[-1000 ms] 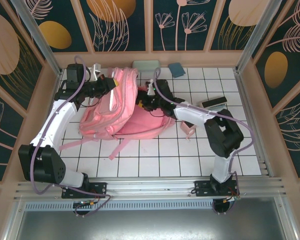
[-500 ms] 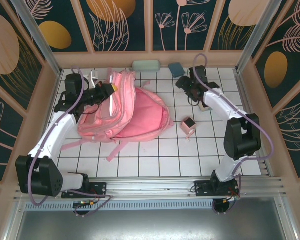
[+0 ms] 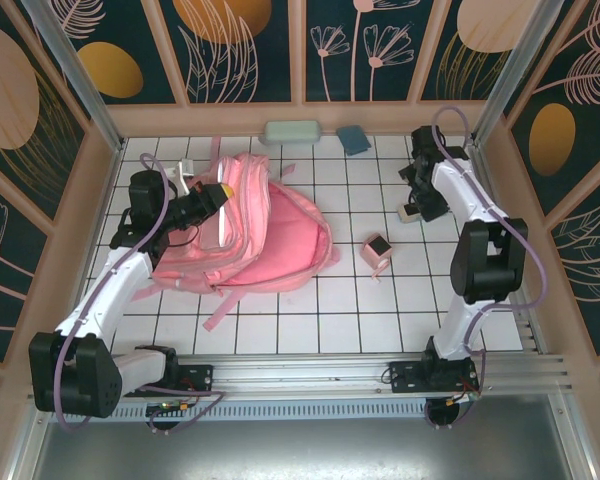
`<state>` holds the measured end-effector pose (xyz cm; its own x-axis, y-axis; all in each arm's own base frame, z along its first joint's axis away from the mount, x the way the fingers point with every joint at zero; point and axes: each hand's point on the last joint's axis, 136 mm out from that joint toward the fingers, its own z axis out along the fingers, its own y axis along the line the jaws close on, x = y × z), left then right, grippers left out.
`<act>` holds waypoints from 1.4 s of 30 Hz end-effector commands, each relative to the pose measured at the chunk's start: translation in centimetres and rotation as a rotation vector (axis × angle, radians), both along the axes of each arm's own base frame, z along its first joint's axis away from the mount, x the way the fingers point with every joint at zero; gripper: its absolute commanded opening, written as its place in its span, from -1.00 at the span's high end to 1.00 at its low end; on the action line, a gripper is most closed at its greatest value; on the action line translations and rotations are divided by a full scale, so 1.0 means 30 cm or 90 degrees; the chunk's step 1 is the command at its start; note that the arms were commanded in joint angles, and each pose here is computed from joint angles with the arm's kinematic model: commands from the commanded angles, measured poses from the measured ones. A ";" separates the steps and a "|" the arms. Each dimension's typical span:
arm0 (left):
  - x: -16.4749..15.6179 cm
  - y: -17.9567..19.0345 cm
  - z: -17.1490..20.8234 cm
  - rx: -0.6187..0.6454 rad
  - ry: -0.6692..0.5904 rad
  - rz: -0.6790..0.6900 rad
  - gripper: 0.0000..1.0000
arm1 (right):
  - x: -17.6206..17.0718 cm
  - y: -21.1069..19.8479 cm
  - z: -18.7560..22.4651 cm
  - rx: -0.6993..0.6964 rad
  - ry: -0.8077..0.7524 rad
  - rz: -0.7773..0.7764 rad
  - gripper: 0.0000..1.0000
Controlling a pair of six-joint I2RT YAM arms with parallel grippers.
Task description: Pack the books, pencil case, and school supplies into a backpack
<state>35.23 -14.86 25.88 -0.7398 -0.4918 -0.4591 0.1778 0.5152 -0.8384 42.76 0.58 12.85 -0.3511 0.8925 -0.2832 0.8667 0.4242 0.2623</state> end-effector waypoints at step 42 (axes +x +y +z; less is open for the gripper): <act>0.003 -0.002 0.236 0.011 -0.083 -0.006 1.00 | 0.127 -0.118 -0.070 0.055 -0.045 -0.061 0.70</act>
